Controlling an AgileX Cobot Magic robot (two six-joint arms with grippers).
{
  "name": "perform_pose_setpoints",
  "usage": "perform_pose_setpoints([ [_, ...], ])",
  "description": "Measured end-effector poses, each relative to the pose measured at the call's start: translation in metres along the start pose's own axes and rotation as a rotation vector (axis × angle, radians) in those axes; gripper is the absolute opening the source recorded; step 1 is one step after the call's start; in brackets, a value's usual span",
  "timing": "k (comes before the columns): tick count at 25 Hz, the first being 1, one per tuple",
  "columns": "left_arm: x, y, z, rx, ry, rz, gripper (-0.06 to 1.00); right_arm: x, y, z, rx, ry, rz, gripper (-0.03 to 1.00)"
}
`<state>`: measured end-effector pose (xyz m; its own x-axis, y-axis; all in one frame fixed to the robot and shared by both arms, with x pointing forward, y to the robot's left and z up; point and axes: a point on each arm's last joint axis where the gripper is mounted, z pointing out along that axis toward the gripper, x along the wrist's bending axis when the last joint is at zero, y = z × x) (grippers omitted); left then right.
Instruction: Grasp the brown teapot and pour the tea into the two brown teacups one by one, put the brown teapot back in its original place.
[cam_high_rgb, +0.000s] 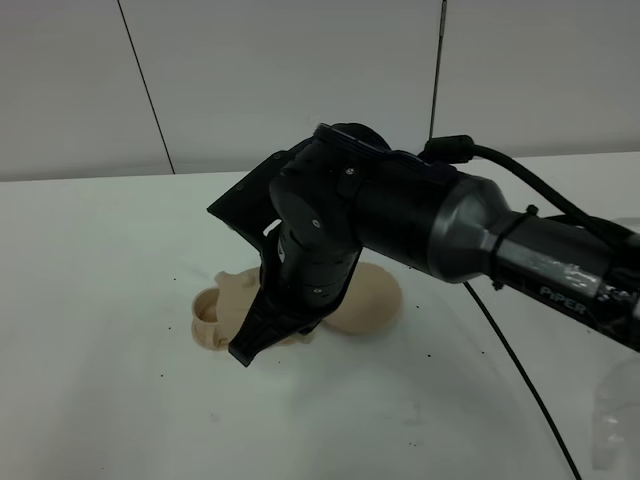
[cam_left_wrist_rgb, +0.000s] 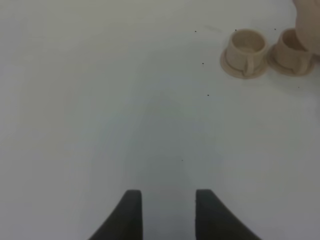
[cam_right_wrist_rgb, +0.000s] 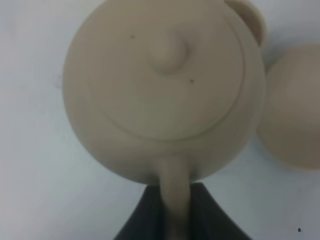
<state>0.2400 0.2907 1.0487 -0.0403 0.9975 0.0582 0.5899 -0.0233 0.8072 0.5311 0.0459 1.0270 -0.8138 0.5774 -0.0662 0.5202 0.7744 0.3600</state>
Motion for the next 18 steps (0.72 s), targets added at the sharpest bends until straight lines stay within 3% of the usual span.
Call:
perform_pose_setpoints([
  [18,0.0,0.0,0.0,0.0,0.0,0.0,0.33,0.002,0.023,0.013,0.049,0.047,-0.134,0.09],
])
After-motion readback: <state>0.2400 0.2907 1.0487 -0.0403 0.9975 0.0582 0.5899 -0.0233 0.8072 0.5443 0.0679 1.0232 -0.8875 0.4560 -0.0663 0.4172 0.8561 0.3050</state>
